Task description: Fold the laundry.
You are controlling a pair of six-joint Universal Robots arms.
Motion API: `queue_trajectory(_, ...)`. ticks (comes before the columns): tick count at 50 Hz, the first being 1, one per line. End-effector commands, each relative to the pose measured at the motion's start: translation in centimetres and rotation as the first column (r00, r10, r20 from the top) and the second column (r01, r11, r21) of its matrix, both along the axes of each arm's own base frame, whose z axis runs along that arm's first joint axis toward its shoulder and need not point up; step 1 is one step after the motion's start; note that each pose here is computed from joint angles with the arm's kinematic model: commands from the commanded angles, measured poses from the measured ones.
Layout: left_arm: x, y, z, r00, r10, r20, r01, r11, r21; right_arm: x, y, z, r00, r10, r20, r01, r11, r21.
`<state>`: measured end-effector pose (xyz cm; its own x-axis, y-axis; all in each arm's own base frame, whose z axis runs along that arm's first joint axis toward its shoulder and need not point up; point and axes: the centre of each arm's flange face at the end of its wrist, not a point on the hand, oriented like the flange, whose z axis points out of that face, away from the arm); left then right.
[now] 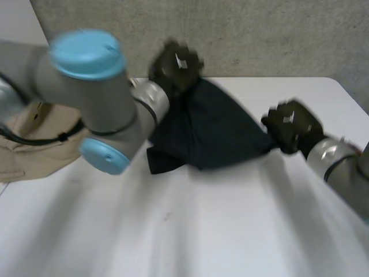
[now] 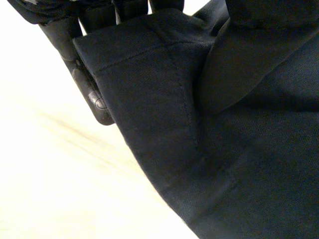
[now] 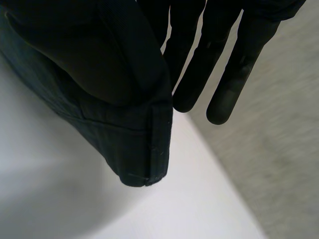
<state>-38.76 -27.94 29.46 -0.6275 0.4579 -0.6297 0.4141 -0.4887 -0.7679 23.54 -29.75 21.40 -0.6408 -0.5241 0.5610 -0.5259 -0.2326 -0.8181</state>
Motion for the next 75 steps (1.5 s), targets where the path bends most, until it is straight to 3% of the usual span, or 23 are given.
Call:
queue_trajectory(1,4.5,3.5,10.3,0.979,0.009,-0.205,-0.044,0.985,-0.167,0.1,-1.1,11.9,0.983,-0.006,0.182,0.040,0.982,-0.184)
queue_trajectory(5,7.4,5.9,15.3,0.941,0.007,-0.338,-0.072,0.981,-0.181,-0.7,-0.5,19.0,0.957,0.024,0.290,0.066,0.952,-0.298)
queue_trajectory(11,10.4,9.3,20.5,0.853,-0.089,-0.514,-0.006,0.984,-0.180,-1.0,1.4,26.2,0.909,0.122,0.399,0.069,0.899,-0.433)
queue_trajectory(17,11.7,8.7,21.4,0.838,-0.055,-0.543,-0.037,0.987,-0.157,0.1,2.0,27.9,0.885,0.186,0.426,0.040,0.882,-0.470)
queue_trajectory(25,10.2,3.4,16.7,0.878,0.038,-0.478,-0.065,0.997,-0.040,2.4,-1.0,24.0,0.891,0.162,0.425,0.012,0.925,-0.379)
queue_trajectory(30,9.2,-4.1,11.0,0.902,0.136,-0.409,-0.127,0.991,0.049,4.2,-5.4,17.7,0.911,0.057,0.408,0.060,0.962,-0.268)
queue_trajectory(34,7.8,-8.8,6.6,0.908,0.152,-0.391,-0.130,0.988,0.080,5.6,-8.3,13.0,0.919,-0.022,0.393,0.120,0.966,-0.227)
queue_trajectory(41,6.1,-13.6,1.2,0.893,0.158,-0.421,-0.137,0.987,0.079,7.3,-12.7,7.2,0.877,-0.124,0.463,0.284,0.913,-0.293)
queue_trajectory(44,6.5,-13.9,1.3,0.868,0.222,-0.444,-0.199,0.975,0.099,8.0,-13.6,6.0,0.896,-0.157,0.414,0.321,0.875,-0.363)
queue_trajectory(48,7.0,-12.2,3.2,0.845,0.278,-0.458,-0.250,0.961,0.122,7.6,-13.1,6.5,0.917,-0.204,0.344,0.332,0.868,-0.369)
queue_trajectory(52,8.1,-9.2,4.7,0.847,0.321,-0.424,-0.279,0.947,0.160,6.2,-11.5,8.9,0.917,-0.194,0.348,0.314,0.890,-0.330)
queue_trajectory(56,9.0,-4.6,4.3,0.877,0.335,-0.345,-0.274,0.937,0.215,4.1,-7.8,10.2,0.968,-0.141,0.209,0.189,0.955,-0.228)
queue_trajectory(62,10.1,3.0,0.7,0.938,0.305,-0.167,-0.234,0.909,0.345,1.5,-3.8,6.3,0.999,-0.030,0.034,0.028,0.999,0.042)
queue_trajectory(68,11.7,10.0,-5.0,0.968,0.250,0.036,-0.229,0.806,0.545,-0.7,0.4,1.5,0.990,0.100,-0.104,-0.065,0.952,0.299)
queue_trajectory(71,12.3,12.6,-8.0,0.970,0.216,0.113,-0.238,0.740,0.629,-1.6,1.5,-1.1,0.974,0.149,-0.168,-0.079,0.927,0.366)
queue_trajectory(75,12.4,13.6,-11.1,0.968,0.200,0.151,-0.249,0.693,0.677,-2.1,1.1,-4.0,0.968,0.168,-0.186,-0.087,0.922,0.377)
